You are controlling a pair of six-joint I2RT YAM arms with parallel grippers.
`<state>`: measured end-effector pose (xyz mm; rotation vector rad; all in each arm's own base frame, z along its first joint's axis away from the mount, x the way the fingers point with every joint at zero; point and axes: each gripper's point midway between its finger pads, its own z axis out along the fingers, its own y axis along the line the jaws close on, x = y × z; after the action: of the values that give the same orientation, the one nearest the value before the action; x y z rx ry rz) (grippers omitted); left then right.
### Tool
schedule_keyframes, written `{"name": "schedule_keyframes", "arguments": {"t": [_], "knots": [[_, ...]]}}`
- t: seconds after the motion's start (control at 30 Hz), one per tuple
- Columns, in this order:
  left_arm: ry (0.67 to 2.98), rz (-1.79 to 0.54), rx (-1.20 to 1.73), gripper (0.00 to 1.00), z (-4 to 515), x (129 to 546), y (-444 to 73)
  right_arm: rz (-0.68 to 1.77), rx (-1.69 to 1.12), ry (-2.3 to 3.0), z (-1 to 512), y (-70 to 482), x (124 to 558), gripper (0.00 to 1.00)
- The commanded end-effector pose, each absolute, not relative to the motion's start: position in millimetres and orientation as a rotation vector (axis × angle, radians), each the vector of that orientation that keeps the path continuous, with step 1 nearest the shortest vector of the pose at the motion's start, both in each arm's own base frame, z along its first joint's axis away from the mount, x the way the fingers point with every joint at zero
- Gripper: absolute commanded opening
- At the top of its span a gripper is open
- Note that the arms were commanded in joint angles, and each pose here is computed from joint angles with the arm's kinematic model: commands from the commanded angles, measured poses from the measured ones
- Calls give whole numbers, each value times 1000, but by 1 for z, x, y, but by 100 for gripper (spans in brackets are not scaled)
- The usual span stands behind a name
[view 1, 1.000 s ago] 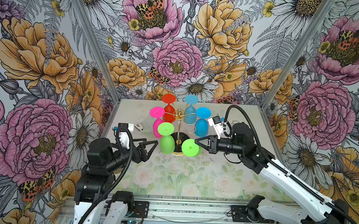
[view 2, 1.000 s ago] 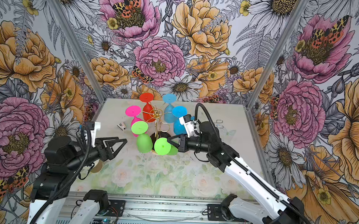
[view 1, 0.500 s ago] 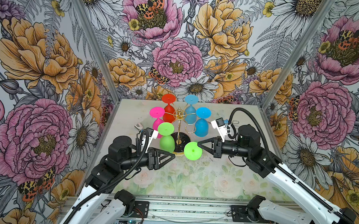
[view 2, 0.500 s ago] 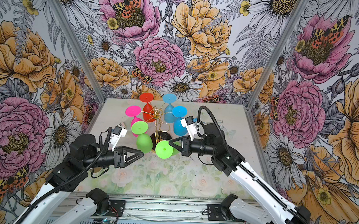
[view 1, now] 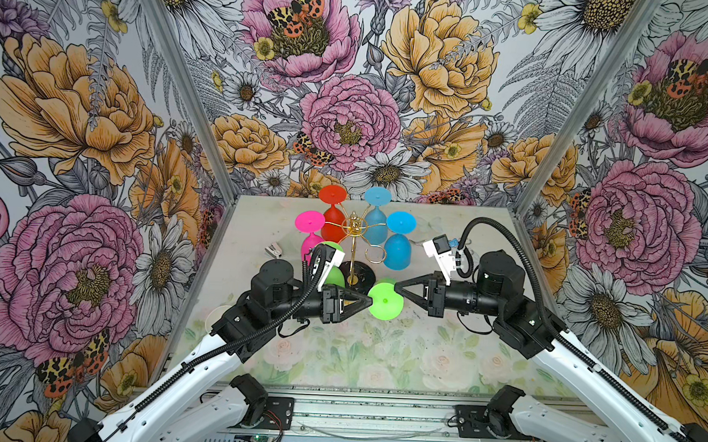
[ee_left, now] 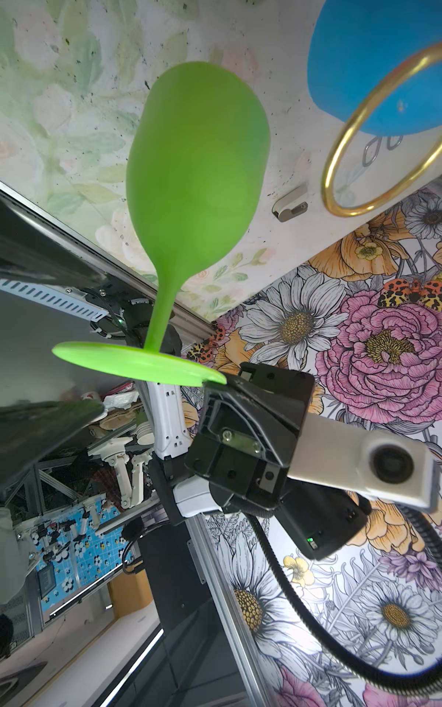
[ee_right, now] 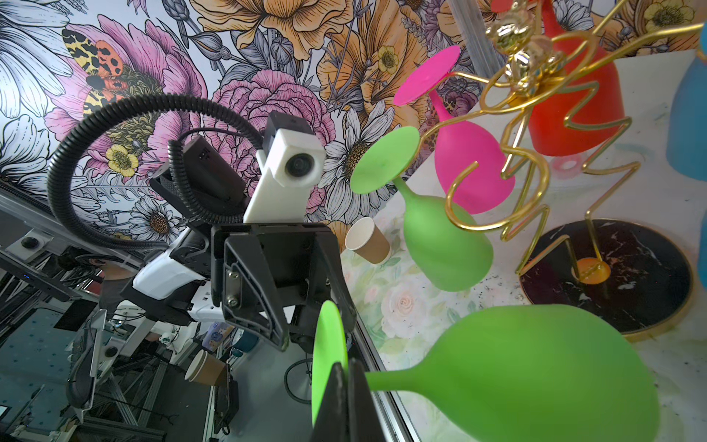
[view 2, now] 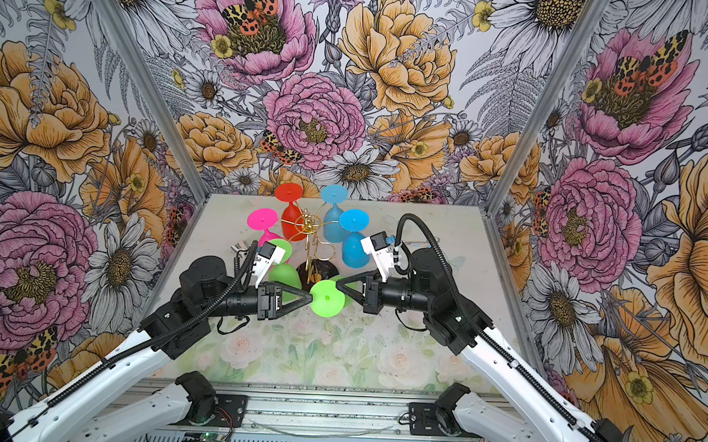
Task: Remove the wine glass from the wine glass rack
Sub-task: 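Grasp the green glass foot with the left gripper beside the right gripper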
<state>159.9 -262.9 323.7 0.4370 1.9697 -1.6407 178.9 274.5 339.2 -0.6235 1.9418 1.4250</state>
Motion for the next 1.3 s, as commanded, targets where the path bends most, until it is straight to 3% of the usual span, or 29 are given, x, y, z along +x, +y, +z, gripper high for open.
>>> {"name": "schedule_keyframes", "arguments": {"t": [0.0,0.27,0.7,1.27], "knots": [[1903,-1679,471,44,334,157,-267,1424,-646,1916,342,274,175,0],[1922,-1691,478,41,325,158,-271,1413,-623,1934,339,275,180,0],[1931,-1719,498,17,321,157,-278,1400,-600,1953,335,274,187,0],[1945,-1709,491,3,310,160,-279,1397,-571,1978,334,270,186,1]]}}
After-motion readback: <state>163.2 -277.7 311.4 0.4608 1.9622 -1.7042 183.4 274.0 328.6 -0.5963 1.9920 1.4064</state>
